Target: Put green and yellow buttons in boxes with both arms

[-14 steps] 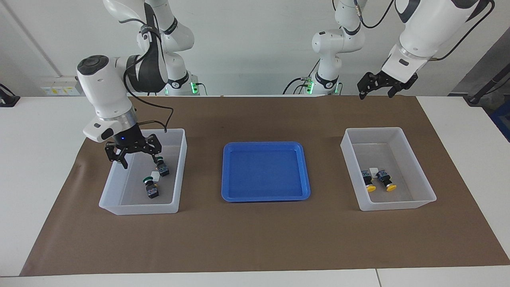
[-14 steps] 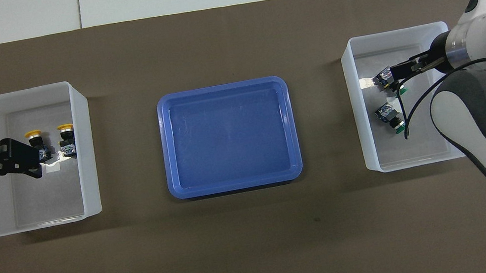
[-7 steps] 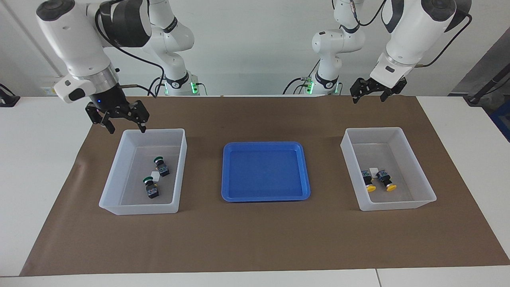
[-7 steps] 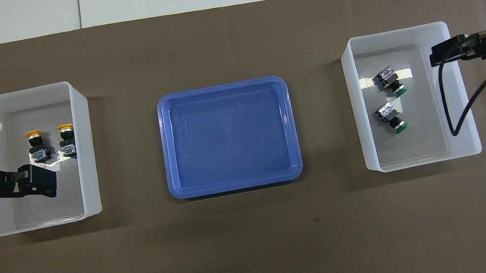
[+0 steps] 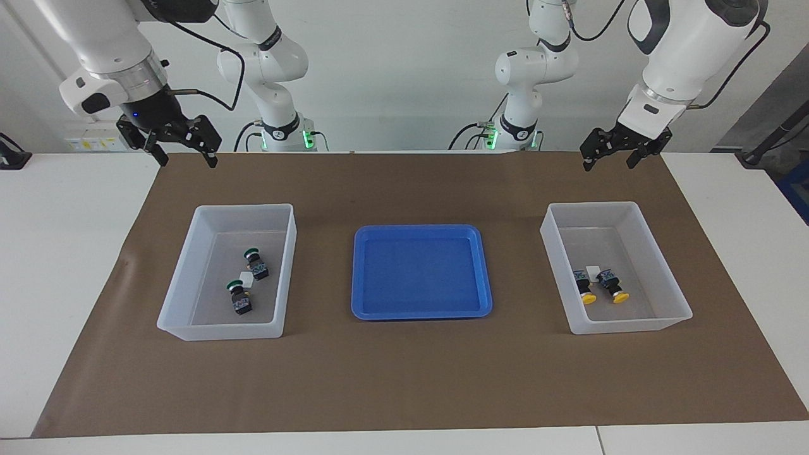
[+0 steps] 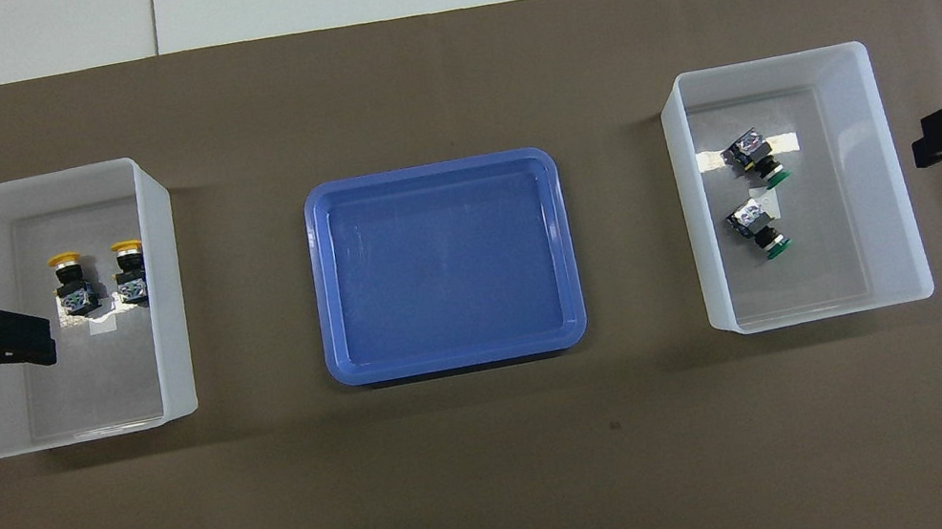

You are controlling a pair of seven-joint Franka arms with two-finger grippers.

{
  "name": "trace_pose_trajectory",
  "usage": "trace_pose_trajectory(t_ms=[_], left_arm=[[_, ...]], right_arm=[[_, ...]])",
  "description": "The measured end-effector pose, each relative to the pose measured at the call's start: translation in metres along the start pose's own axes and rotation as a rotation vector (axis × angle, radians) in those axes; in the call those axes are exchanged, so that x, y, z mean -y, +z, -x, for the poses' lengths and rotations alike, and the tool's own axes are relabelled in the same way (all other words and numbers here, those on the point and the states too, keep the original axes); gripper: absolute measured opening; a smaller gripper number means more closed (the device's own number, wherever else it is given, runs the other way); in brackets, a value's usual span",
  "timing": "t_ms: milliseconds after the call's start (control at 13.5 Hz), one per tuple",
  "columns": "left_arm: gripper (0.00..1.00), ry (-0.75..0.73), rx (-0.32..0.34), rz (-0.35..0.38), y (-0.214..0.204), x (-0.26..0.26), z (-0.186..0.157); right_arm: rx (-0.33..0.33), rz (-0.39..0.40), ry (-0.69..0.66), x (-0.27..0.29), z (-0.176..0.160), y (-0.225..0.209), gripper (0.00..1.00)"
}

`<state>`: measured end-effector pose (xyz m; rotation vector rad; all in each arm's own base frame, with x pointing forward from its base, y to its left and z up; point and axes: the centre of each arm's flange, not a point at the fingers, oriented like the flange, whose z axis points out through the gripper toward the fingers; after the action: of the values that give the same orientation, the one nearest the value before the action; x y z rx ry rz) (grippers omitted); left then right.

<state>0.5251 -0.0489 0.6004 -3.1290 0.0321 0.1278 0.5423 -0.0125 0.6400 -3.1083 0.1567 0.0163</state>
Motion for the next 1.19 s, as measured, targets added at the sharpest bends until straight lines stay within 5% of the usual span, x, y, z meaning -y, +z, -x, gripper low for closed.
trace_pose_trajectory(t_ms=[519,1185], left_arm=[[1.0,0.083,0.037,0.051,0.011,-0.042,-0.045],[1.0,0.069,0.022,0.035,0.001,-0.033,-0.043]], right_arm=[[0.004,0.059,-0.051,0.006,0.001,0.001,1.0],[0.0,0.068,-0.069,0.008,0.002,0.0,1.0]])
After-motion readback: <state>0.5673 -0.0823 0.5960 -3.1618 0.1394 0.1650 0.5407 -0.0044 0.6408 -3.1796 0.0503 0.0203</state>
